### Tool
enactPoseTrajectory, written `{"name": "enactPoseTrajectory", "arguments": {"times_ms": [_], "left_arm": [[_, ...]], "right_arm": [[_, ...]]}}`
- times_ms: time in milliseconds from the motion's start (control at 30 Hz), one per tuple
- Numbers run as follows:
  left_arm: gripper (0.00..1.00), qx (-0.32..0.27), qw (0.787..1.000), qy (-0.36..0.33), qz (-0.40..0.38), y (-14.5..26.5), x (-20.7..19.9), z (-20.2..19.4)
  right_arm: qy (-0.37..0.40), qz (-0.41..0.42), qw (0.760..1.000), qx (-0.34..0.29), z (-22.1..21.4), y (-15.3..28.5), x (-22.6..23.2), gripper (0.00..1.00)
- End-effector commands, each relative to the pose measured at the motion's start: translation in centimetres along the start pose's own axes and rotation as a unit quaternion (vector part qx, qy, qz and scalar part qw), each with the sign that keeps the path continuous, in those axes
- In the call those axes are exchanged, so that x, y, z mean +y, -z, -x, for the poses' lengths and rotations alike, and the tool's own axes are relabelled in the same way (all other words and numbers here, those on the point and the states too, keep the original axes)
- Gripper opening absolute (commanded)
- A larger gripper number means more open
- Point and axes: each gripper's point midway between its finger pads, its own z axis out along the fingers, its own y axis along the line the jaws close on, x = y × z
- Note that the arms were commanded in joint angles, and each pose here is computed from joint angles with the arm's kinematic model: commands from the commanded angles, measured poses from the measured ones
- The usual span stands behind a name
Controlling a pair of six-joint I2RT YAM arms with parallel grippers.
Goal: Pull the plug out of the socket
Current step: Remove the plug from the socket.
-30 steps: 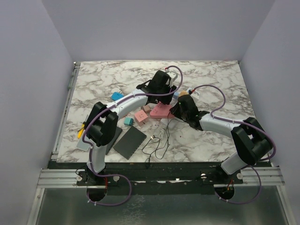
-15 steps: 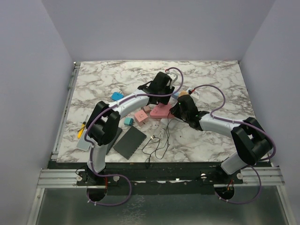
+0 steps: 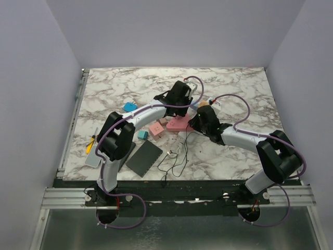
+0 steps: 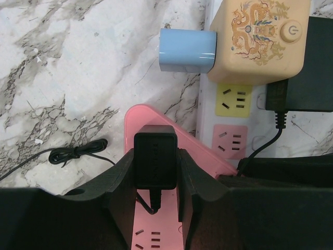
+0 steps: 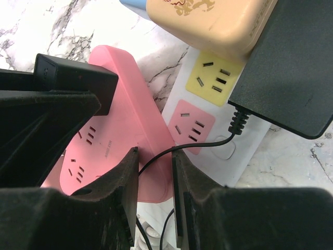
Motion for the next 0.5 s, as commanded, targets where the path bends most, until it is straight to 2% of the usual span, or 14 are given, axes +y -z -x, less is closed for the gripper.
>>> {"name": "enactPoseTrajectory", "arguments": {"times_ms": [0, 67, 300, 467], "left_arm": [[0.03, 0.014, 1.000, -0.009, 0.005, -0.18, 0.01, -0.58], [0.00, 0.015, 1.000, -0.012, 0.005, -0.15, -0.03, -0.65], [0.00, 0.021, 0.999, 0.016, -0.035, -0.40, -0.92, -0.64], [0.00, 0.033, 0.998, 0.037, -0.041, -0.83, -0.15, -1.08]], "right_arm": [[0.124, -0.197, 0.945, 0.230, -12.63, 3.97, -13.56, 0.29], [0.125, -0.197, 0.944, 0.232, -12.72, 3.95, -13.56, 0.29], [0.124, -0.205, 0.941, 0.238, -13.09, 3.87, -13.88, 0.29], [0.125, -0.206, 0.940, 0.240, -13.21, 3.85, -13.99, 0.29]]}}
